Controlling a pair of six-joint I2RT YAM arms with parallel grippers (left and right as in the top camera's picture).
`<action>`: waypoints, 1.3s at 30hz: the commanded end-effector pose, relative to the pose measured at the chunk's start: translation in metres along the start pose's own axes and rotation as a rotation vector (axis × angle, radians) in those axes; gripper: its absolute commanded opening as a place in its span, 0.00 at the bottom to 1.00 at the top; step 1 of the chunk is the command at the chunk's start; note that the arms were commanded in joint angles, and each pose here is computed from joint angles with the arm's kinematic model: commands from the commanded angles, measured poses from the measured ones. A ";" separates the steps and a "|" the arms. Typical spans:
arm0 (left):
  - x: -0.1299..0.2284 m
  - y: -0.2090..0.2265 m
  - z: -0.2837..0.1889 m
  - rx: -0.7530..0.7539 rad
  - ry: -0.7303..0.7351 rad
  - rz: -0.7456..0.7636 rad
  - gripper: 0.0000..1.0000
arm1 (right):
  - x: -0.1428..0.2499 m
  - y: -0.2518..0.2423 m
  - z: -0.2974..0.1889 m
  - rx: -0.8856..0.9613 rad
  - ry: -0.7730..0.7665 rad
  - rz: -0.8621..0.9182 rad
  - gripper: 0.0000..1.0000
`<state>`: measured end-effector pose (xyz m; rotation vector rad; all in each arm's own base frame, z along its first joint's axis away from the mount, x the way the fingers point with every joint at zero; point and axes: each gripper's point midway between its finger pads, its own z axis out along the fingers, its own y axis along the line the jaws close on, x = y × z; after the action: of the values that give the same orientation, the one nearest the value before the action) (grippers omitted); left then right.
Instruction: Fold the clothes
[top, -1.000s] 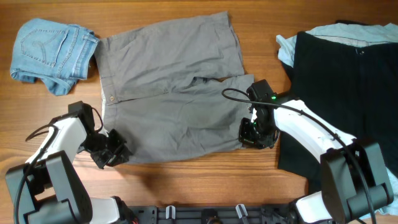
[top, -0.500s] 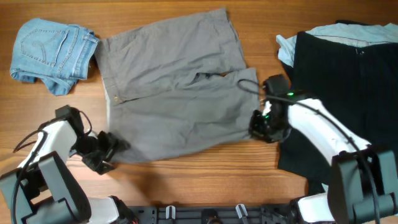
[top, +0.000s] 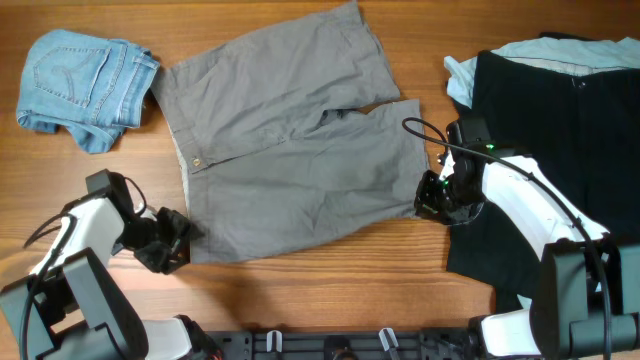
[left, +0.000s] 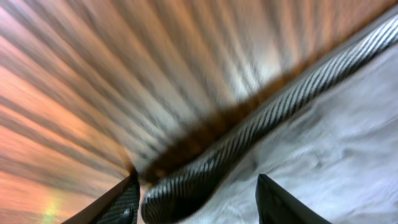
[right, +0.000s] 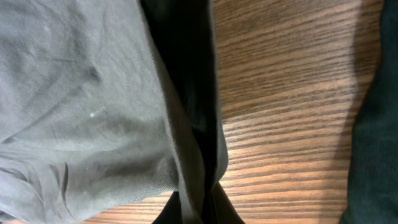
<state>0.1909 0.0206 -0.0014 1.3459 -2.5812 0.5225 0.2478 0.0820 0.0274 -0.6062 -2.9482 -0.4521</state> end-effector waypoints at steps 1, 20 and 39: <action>0.029 0.008 0.019 -0.032 0.086 -0.008 0.60 | -0.006 0.010 -0.009 -0.032 -0.033 -0.033 0.04; -0.013 -0.016 -0.086 -0.104 -0.184 0.050 0.04 | -0.015 0.034 -0.089 -0.052 -0.200 -0.150 0.04; 0.076 -0.084 -0.127 0.128 -0.301 0.386 0.28 | -0.015 0.073 -0.262 -0.097 -0.541 -0.197 0.04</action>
<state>0.2077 0.0265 0.2151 1.2289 -3.2716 0.3447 0.2924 0.0639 0.2979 -0.4977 -3.5391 -0.5771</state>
